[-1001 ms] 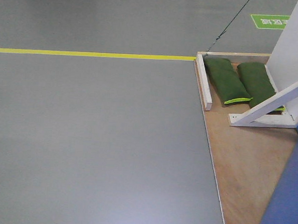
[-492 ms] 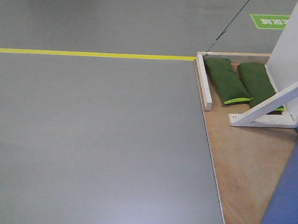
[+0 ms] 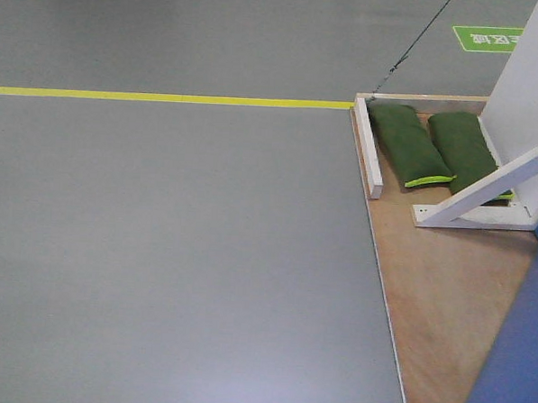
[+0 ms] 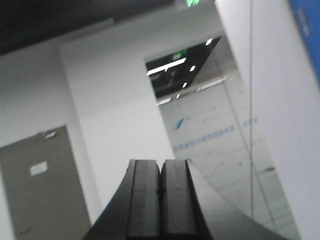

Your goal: Move to blue door and open it

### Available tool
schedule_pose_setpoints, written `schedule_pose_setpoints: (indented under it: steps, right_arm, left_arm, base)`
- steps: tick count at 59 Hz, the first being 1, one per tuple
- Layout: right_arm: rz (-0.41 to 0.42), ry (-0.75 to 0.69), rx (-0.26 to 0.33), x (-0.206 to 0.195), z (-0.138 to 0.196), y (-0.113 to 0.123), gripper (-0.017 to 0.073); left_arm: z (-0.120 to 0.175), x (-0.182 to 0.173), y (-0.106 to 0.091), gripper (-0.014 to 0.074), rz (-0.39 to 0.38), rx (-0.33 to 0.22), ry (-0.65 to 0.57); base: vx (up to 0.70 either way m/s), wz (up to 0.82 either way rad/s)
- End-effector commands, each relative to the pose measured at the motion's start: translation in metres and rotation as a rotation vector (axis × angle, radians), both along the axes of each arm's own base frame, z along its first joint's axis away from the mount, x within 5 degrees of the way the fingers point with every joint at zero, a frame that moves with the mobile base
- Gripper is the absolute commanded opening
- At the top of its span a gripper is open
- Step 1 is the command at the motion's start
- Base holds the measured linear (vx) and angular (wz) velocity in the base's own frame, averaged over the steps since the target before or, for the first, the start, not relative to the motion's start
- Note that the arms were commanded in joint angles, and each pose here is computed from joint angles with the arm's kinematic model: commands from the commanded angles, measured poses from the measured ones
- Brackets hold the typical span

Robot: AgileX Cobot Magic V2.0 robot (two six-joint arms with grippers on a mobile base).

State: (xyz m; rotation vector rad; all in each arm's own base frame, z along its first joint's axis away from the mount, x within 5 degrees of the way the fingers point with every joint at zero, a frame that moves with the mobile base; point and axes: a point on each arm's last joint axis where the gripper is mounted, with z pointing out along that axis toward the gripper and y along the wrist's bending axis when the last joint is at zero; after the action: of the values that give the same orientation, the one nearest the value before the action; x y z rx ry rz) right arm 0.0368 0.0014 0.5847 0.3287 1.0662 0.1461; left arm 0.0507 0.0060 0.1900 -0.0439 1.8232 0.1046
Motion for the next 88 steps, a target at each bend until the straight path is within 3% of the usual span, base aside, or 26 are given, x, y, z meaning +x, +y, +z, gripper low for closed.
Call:
schedule_pose_setpoints:
  steps: [1, 10, 18, 25, 35, 41, 52, 62, 71, 88]
  right_arm:
    - [-0.093, -0.155, 0.014, -0.006, 0.015, -0.004, 0.0008]
    - [-0.227, -0.225, 0.026, -0.013, 0.018, -0.004, 0.0008]
    - [-0.298, -0.299, 0.082, -0.012, 0.021, -0.009, 0.0008]
    - [-0.431, -0.378, 0.081, -0.014, 0.025, -0.017, 0.0008]
    - [-0.646, -0.48, 0.059, -0.018, 0.03, -0.037, 0.0008]
    - [-0.709, -0.506, 0.094, -0.017, 0.029, -0.056, 0.0008]
    - [-0.628, -0.474, 0.284, 0.0, 0.019, -0.102, 0.0008]
    - [-0.576, -0.423, 0.377, 0.012, 0.01, -0.125, 0.0008]
    - [-0.427, -0.33, 0.467, 0.025, 0.004, -0.12, 0.0008]
    - [-0.179, -0.216, 0.504, 0.036, 0.003, -0.079, 0.0008]
  left_arm:
    - [0.017, -0.001, -0.001, 0.0073, -0.003, 0.001, -0.122]
    - [0.017, -0.001, -0.001, 0.0073, -0.003, 0.001, -0.122]
    - [0.017, -0.001, -0.001, 0.0073, -0.003, 0.001, -0.122]
    - [0.017, -0.001, -0.001, 0.0073, -0.003, 0.001, -0.122]
    - [0.017, -0.001, -0.001, 0.0073, -0.003, 0.001, -0.122]
    - [0.017, -0.001, -0.001, 0.0073, -0.003, 0.001, -0.122]
    - [0.017, -0.001, -0.001, 0.0073, -0.003, 0.001, -0.122]
    - [0.017, -0.001, -0.001, 0.0073, -0.003, 0.001, -0.122]
    - [0.017, -0.001, -0.001, 0.0073, -0.003, 0.001, -0.122]
    - [0.017, -0.001, -0.001, 0.0073, -0.003, 0.001, -0.122]
  base:
    - [0.0, 0.0]
    - [0.0, 0.0]
    - [0.0, 0.0]
    - [0.0, 0.0]
    - [0.0, 0.0]
    - [0.0, 0.0]
    - [0.0, 0.0]
    - [0.0, 0.0]
    - [0.0, 0.0]
    - [0.0, 0.0]
